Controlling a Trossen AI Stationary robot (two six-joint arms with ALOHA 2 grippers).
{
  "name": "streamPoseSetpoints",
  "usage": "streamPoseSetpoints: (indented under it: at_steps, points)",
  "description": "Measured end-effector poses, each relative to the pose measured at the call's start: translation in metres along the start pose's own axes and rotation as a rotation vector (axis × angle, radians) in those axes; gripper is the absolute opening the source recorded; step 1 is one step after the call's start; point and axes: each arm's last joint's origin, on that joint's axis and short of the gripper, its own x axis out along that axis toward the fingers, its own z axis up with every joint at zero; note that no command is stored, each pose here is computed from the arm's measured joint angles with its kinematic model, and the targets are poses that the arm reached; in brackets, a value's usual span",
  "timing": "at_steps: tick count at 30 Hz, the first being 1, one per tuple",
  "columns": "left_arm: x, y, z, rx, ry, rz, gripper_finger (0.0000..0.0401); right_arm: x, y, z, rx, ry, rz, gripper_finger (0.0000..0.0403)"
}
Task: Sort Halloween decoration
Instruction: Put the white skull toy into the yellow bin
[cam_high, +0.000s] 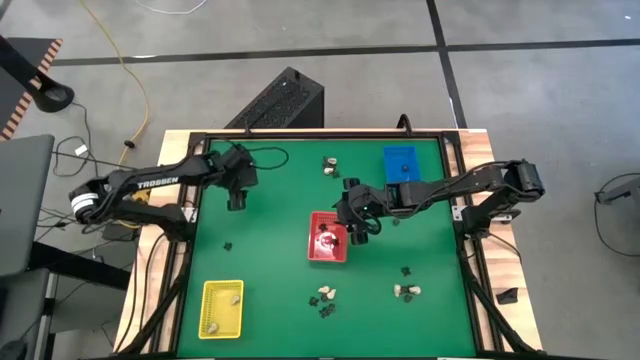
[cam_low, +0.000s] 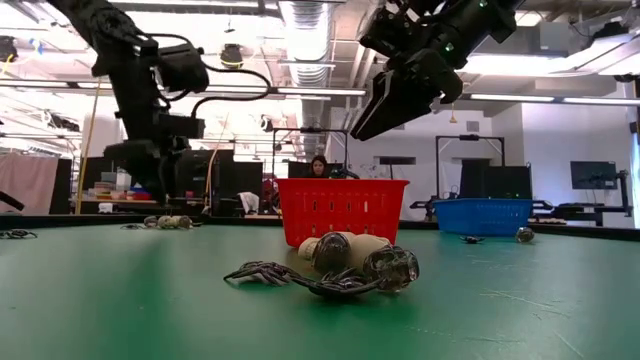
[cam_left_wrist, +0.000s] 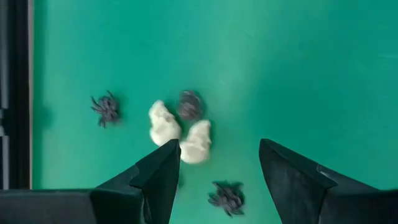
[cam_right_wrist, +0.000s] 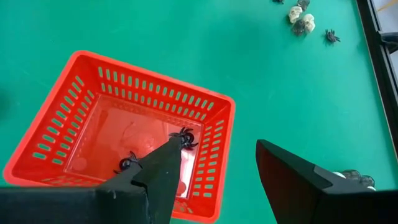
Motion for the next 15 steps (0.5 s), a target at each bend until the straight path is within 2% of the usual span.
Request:
streamPoseSetpoints:
  at_steps: [15]
  points:
    - [0.018, -0.001, -0.019, -0.044, -0.022, 0.052, 0.0210, 0.000, -0.001, 0.000, 0.002, -0.004, -0.003, 0.0240]
